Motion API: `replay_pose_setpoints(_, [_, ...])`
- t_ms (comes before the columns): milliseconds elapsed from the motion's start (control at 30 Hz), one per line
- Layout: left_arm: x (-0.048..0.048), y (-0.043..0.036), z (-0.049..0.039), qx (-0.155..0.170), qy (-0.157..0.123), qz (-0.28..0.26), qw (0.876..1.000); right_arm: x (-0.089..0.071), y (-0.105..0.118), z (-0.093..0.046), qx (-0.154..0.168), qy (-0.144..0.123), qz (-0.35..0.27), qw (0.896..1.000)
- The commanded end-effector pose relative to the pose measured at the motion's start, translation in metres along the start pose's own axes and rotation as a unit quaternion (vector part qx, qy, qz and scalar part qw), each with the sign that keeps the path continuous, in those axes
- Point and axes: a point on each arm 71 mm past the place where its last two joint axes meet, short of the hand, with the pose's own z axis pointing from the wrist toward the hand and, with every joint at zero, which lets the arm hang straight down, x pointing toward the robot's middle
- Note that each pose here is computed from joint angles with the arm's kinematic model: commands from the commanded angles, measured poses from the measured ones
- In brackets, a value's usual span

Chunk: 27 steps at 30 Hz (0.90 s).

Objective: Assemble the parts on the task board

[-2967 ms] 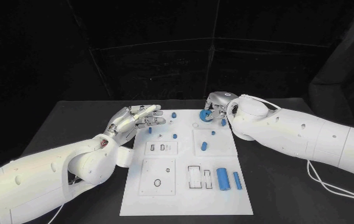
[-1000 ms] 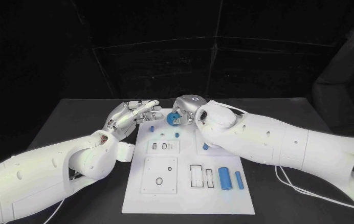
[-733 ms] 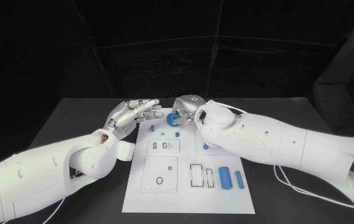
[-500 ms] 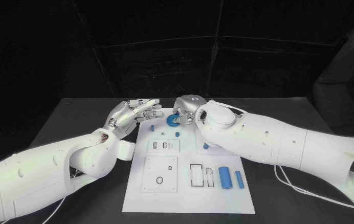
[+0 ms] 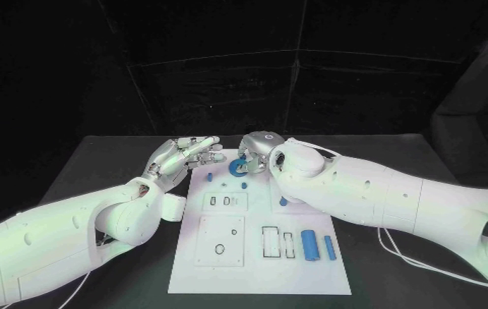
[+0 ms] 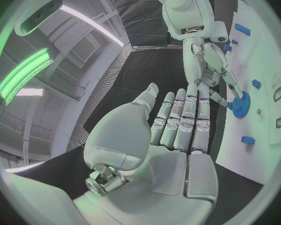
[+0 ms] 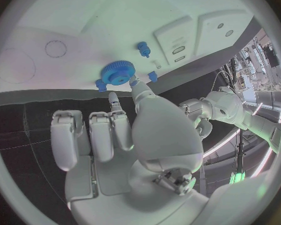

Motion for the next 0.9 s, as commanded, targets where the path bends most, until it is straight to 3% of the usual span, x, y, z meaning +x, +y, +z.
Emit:
replay_pose_setpoints(33, [0.0008, -0.0017, 0.0005, 0.006, 0.005, 0.001, 1.000, -0.005, -0.004, -0.004, -0.005, -0.021, 0.011, 1.000])
replay_pose_setpoints(233, [-0.0015, -0.0025, -0.0005, 0.007, 0.003, 0.001, 1.000, -0.016, -0.031, -0.028, -0.010, -0.056, 0.064, 0.996])
replay_pose_setpoints(433, [-0.0031, -0.0031, -0.0013, 0.009, 0.003, 0.001, 1.000, -0.023, -0.083, -0.070, 0.018, -0.035, 0.159, 0.987])
replay_pose_setpoints(700, [-0.0050, -0.0023, 0.0008, 0.011, 0.003, 0.002, 1.000, -0.029, -0.139, -0.109, 0.052, -0.020, 0.202, 0.978])
replay_pose_setpoints(900, [-0.0083, -0.0017, 0.0024, 0.013, 0.001, 0.003, 1.000, -0.031, -0.165, -0.120, 0.066, -0.019, 0.210, 0.975])
